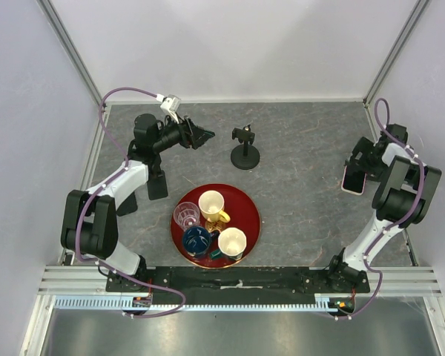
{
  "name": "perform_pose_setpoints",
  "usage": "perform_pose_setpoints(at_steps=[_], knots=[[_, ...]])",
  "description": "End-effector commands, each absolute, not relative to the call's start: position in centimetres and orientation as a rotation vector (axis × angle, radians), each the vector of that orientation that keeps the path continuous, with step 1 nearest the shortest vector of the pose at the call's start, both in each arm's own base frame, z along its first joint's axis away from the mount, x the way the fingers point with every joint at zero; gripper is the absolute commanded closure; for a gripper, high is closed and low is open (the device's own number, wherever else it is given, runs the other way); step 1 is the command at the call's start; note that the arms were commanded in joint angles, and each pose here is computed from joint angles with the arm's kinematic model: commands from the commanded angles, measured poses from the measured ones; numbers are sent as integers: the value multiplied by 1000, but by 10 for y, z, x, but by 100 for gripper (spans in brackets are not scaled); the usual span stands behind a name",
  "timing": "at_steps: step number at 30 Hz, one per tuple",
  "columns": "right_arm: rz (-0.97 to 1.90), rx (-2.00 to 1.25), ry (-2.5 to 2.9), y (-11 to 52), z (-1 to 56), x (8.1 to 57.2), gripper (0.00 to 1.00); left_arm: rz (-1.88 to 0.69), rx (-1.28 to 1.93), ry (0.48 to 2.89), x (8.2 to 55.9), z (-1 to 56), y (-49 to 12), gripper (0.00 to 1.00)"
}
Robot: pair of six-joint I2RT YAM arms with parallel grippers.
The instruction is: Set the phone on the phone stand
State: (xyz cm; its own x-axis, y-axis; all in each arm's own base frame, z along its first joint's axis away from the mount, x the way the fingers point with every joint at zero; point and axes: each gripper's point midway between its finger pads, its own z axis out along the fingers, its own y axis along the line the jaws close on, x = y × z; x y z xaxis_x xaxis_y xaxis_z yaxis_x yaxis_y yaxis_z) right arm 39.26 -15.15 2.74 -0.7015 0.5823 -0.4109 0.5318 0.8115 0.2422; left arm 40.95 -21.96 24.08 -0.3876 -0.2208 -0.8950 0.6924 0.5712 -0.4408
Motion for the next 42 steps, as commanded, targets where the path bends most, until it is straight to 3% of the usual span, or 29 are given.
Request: perform_pose_setpoints(at_steps=[1, 9, 22, 30, 33, 36, 38, 41, 42], knots=[[146, 765, 2548, -114, 25, 388, 2, -1011, 462, 1613, 408, 270, -220, 27], [-318, 1055, 2634, -132, 5, 352, 2, -998, 463, 1634, 411, 266, -219, 27], [-267, 1126, 2954, -113, -15, 338, 2, -992, 471, 1650, 411, 267, -219, 27], [-398, 1175, 2875, -125, -20, 331, 2, -993, 475, 1654, 412, 267, -219, 27], [-307, 1187, 2814, -116, -25, 334, 10, -1002, 478, 1657, 411, 266, -221, 27], [-211, 1179, 2754, -108, -28, 340, 28, -1001, 479, 1658, 410, 266, -221, 26], [-179, 1176, 2710, -106, -27, 343, 35, -999, 481, 1653, 410, 269, -220, 27], [-144, 1155, 2659, -105, -21, 349, 59, -999, 482, 1651, 410, 270, -220, 27], [-131, 1149, 2651, -104, -19, 350, 75, -1001, 485, 1650, 409, 271, -220, 27]])
